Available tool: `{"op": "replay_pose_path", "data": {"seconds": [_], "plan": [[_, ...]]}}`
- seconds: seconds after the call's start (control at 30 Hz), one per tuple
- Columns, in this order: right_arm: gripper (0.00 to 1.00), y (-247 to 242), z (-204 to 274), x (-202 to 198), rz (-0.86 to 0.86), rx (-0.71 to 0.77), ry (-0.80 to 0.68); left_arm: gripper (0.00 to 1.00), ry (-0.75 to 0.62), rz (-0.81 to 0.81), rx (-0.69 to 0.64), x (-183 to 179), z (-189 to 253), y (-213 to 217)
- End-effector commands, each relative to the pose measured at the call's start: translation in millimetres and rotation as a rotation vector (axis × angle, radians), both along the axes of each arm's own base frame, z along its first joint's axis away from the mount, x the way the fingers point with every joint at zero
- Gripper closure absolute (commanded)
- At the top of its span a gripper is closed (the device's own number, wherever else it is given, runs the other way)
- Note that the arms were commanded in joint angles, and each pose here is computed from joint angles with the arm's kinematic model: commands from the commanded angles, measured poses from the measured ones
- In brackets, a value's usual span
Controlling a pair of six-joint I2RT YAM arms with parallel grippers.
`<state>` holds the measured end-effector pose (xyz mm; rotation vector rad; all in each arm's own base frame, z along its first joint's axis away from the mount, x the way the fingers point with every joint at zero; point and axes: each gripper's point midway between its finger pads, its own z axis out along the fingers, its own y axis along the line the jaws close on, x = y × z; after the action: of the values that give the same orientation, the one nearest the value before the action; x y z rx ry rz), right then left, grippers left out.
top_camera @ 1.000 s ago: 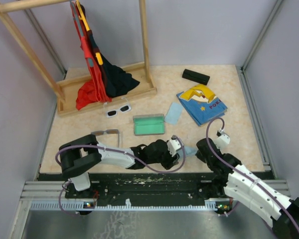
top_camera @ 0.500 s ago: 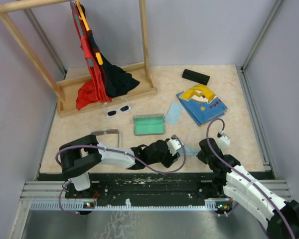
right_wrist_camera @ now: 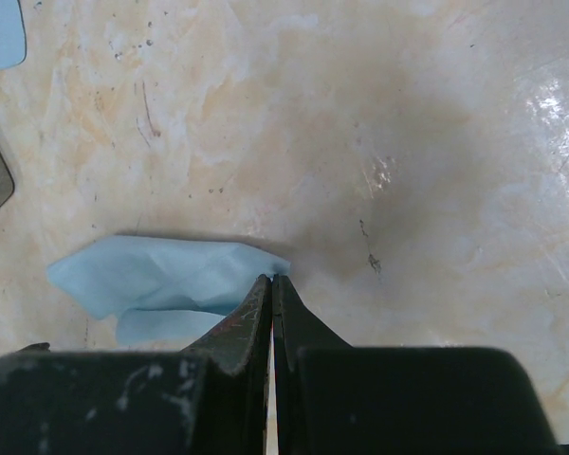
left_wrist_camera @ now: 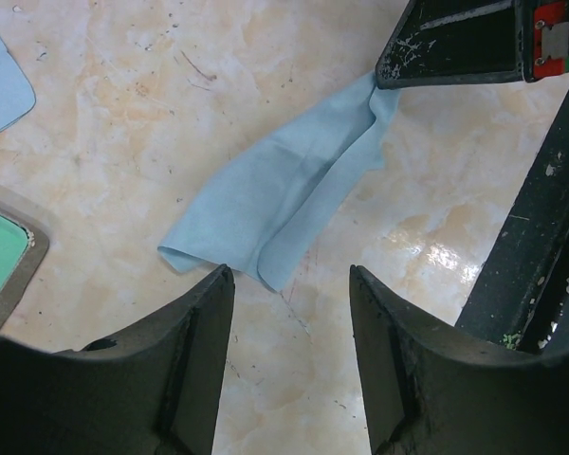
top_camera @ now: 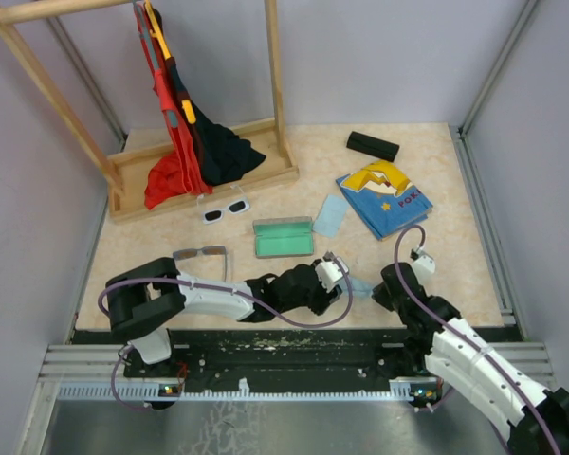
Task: Organize the sunglasses
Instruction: Adjust the glasses cleaning cloth at the center of the board.
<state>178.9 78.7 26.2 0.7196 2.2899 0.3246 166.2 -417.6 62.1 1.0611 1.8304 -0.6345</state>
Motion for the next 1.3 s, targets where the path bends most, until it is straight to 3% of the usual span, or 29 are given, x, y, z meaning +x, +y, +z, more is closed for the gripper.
{"op": "replay_pose_path", "data": {"seconds": [0.0,0.5,0.93,1.27], "plan": [[1.00,8,16,11,0.041,0.028,-0.065,0.42,-0.009,0.009,-0.052,4,17,-7],[1.00,11,24,2,0.031,0.127,-0.139,0.50,0.063,-0.015,-0.067,7,10,-14],[1.00,-6,4,3,-0.060,0.017,-0.024,0.49,0.043,-0.074,-0.039,0,2,-12],[1.00,-6,2,2,-0.057,0.023,-0.028,0.52,0.021,-0.146,0.013,-2,-14,-21]]}}
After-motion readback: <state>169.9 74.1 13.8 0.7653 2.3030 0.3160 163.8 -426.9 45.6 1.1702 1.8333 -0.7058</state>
